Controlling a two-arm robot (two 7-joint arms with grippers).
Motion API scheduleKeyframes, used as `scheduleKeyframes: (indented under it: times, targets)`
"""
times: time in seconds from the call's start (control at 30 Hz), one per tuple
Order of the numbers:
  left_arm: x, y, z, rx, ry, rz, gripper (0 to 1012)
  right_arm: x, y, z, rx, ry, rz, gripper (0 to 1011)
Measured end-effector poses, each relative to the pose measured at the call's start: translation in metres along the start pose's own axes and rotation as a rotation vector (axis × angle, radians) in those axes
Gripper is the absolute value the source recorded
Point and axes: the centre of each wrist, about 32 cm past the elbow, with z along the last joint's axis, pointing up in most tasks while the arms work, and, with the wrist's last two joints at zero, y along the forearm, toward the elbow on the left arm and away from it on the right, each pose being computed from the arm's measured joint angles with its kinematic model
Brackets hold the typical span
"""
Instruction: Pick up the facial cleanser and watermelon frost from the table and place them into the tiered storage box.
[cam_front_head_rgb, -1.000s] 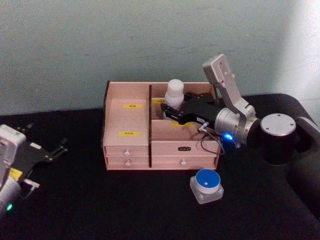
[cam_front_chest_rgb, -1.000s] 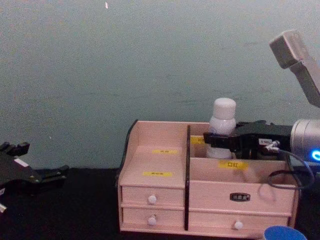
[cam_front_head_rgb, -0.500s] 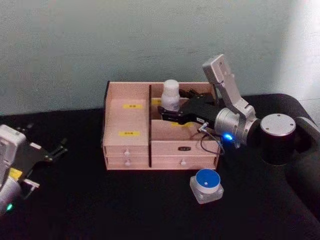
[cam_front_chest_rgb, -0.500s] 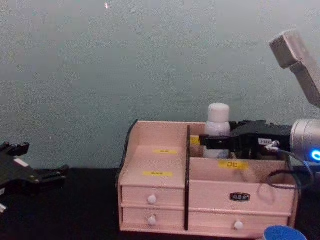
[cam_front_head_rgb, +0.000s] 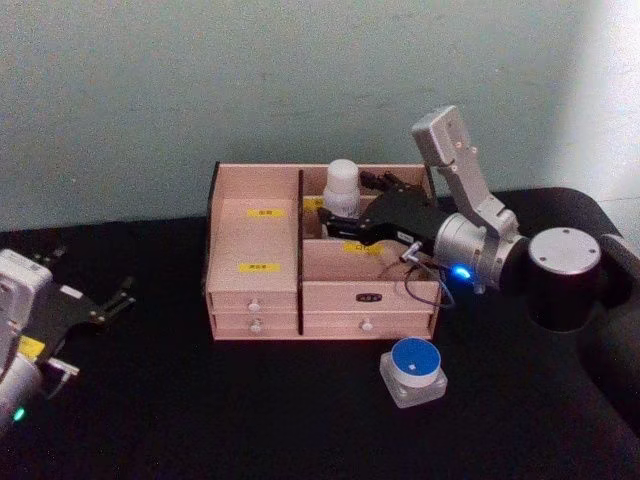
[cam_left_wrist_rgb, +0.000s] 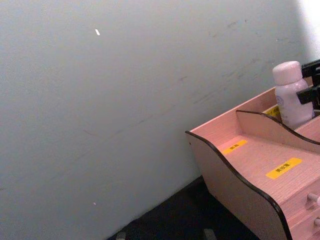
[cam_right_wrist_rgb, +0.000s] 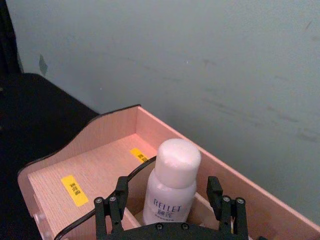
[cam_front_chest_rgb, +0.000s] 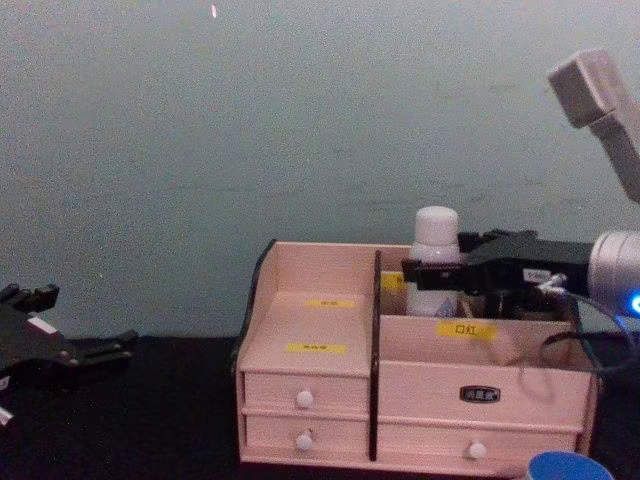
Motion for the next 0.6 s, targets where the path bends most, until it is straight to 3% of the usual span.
scheduleKeyframes:
  times: [0.23,0.6]
  targets:
    - [0.0000,0.0000,0.0000,0.000,0.000,0.000,1001,0.000,-0.018,0.003,0.043,-0.002,0.000,1000]
    - [0.0000,0.0000,0.0000,0.000,0.000,0.000,1001,0.000,-0.073,0.005,0.086,-0.003,0.061,1000]
